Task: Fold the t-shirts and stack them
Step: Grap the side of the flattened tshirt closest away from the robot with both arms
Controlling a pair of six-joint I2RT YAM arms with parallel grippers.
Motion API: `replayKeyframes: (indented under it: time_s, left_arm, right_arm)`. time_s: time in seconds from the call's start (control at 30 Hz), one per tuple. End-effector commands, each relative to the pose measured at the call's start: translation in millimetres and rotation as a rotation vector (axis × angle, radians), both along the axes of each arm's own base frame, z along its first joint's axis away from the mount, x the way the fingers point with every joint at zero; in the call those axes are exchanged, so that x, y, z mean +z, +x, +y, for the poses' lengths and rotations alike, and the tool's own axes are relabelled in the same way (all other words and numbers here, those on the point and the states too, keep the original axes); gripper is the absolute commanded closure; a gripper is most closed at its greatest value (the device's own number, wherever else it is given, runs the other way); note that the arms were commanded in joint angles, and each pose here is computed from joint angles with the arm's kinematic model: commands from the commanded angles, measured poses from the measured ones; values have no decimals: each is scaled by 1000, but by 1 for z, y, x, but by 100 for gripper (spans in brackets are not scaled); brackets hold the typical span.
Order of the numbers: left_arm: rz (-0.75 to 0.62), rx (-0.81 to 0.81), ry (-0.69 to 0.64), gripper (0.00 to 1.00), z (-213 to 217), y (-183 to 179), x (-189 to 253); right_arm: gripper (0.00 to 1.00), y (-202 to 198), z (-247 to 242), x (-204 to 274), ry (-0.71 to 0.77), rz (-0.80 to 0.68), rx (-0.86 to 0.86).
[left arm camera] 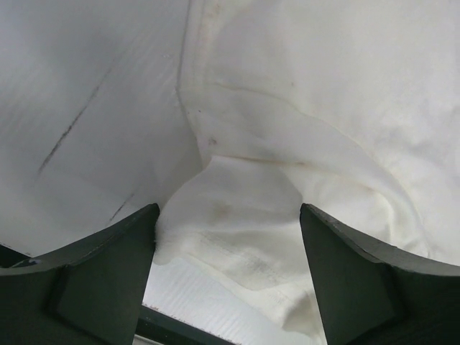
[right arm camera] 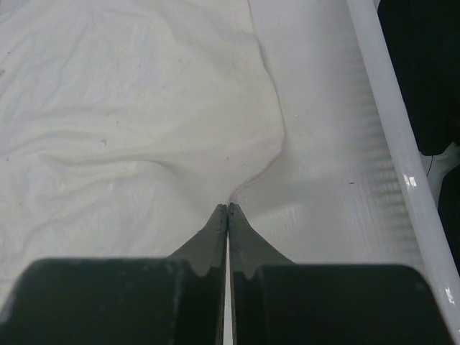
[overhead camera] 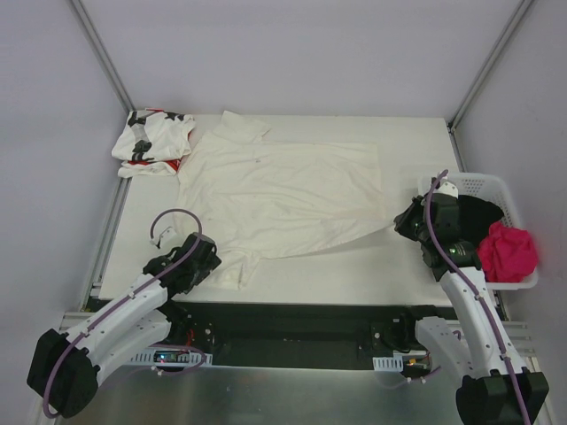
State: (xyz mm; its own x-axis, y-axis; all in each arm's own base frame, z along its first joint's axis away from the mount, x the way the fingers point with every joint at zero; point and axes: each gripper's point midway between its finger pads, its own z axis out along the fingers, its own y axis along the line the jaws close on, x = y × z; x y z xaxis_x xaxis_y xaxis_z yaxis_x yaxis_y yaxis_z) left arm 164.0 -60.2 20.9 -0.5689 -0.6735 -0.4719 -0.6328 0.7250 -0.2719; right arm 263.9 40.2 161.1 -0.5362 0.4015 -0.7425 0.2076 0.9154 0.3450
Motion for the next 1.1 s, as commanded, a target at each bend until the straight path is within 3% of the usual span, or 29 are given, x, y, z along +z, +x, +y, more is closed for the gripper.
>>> replayKeyframes:
  time_s: [0.0, 0.17, 0.2, 0.3, 0.37, 0.43, 0.47, 0.67, 1.07]
  left_arm:
    - [93, -60, -51, 23, -8, -22, -15]
    - [111, -67, -57, 27, -10, -25, -16]
    - [113, -69, -54, 35, -10, -25, -16]
    - [125, -70, -47, 42, -10, -24, -16]
    - [129, -76, -40, 61, -10, -23, -15]
    - [127, -80, -39, 74, -10, -22, -14]
    - [121, -78, -40, 76, -10, -21, -13]
    - [119, -80, -42, 76, -11, -21, -13]
    - [100, -118, -83, 59, -18, -22, -2]
  right_arm:
    - [99, 9, 0, 17, 13, -56, -2]
    - [100, 9, -1, 17, 13, -57, -7]
    - [99, 9, -2, 16, 10, -57, -9]
    - [99, 9, -1, 16, 12, -58, -8]
    - [99, 9, -2, 16, 9, -58, -11]
    - [99, 9, -1, 17, 10, -60, -8]
    - [99, 9, -2, 16, 9, -58, -11]
    - [100, 10, -2, 16, 8, -58, -9]
    - [100, 12, -2, 12, 9, -49, -8]
